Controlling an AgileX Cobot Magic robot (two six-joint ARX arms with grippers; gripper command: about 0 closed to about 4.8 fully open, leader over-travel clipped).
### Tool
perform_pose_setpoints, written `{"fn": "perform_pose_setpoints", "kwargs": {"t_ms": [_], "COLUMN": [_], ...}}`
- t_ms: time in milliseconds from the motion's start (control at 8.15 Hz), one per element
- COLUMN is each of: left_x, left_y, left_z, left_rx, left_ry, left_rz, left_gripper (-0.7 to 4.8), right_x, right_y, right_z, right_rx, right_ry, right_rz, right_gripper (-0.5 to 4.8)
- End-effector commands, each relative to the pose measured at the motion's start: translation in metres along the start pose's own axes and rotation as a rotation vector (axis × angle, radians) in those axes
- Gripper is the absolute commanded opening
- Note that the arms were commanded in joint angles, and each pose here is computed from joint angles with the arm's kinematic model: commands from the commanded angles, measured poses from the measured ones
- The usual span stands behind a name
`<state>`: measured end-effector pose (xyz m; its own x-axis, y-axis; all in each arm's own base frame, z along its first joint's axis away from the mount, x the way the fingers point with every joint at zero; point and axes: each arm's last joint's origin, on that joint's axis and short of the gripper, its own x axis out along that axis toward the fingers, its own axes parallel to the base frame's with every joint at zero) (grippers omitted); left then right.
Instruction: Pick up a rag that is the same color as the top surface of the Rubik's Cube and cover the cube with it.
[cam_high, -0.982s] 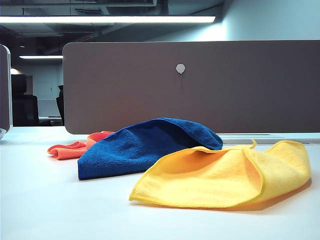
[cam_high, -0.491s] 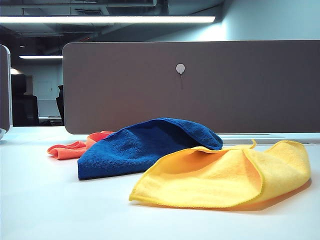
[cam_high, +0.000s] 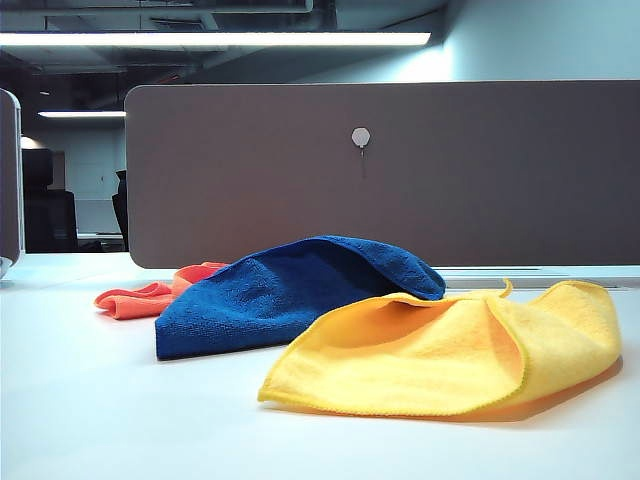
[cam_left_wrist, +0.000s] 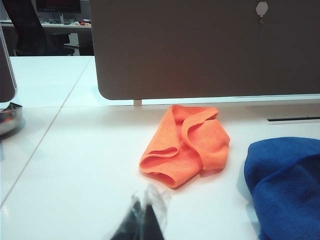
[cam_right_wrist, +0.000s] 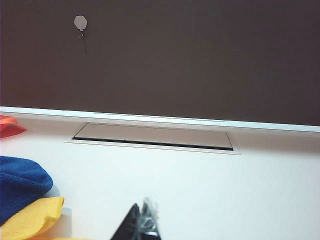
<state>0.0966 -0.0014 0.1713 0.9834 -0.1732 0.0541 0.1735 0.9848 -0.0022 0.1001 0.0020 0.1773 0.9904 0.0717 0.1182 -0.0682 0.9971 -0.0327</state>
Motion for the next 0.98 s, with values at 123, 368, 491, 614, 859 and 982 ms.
{"fn": "perform_pose_setpoints", "kwargs": {"t_ms": [123, 368, 491, 614, 859, 982], "left_x": [-0.0004, -0.0004, -0.0004, -0.0004, -0.0003, 0.0001], "left_y": [0.0045, 0.0046, 0.0046, 0.0044, 0.0042, 0.0023], "left_z": [0.0015, 0.0016, 0.0015, 0.0016, 0.0015, 0.0005], "left_rx": [-0.021, -0.018, -0.02, -0.022, -0.044, -0.062], "left_ry": [-0.016, -0.016, -0.016, -0.016, -0.016, -0.007], "left_rz": [0.158, 0.161, 0.16, 0.157, 0.155, 0.136], "left_gripper": [-0.05, -0.05, -0.05, -0.05, -0.05, -0.05], "right_x": [0.0001, 0.0001, 0.0001, 0.0001, 0.0001, 0.0001], "right_y": [-0.0001, -0.0001, -0.0001, -0.0001, -0.0001, -0.0001], "right_z": [-0.0002, -0.0002, -0.0002, -0.0002, -0.0002, -0.0002], "right_rx": [-0.003, -0.003, -0.003, -0.003, -0.003, -0.003], "right_ry": [-0.007, -0.008, -0.008, -0.008, -0.008, -0.008], "right_rz": [-0.004, -0.004, -0.004, -0.004, -0.004, -0.004], "right_gripper": [-0.01, -0.01, -0.01, -0.01, -0.01, -0.01]}}
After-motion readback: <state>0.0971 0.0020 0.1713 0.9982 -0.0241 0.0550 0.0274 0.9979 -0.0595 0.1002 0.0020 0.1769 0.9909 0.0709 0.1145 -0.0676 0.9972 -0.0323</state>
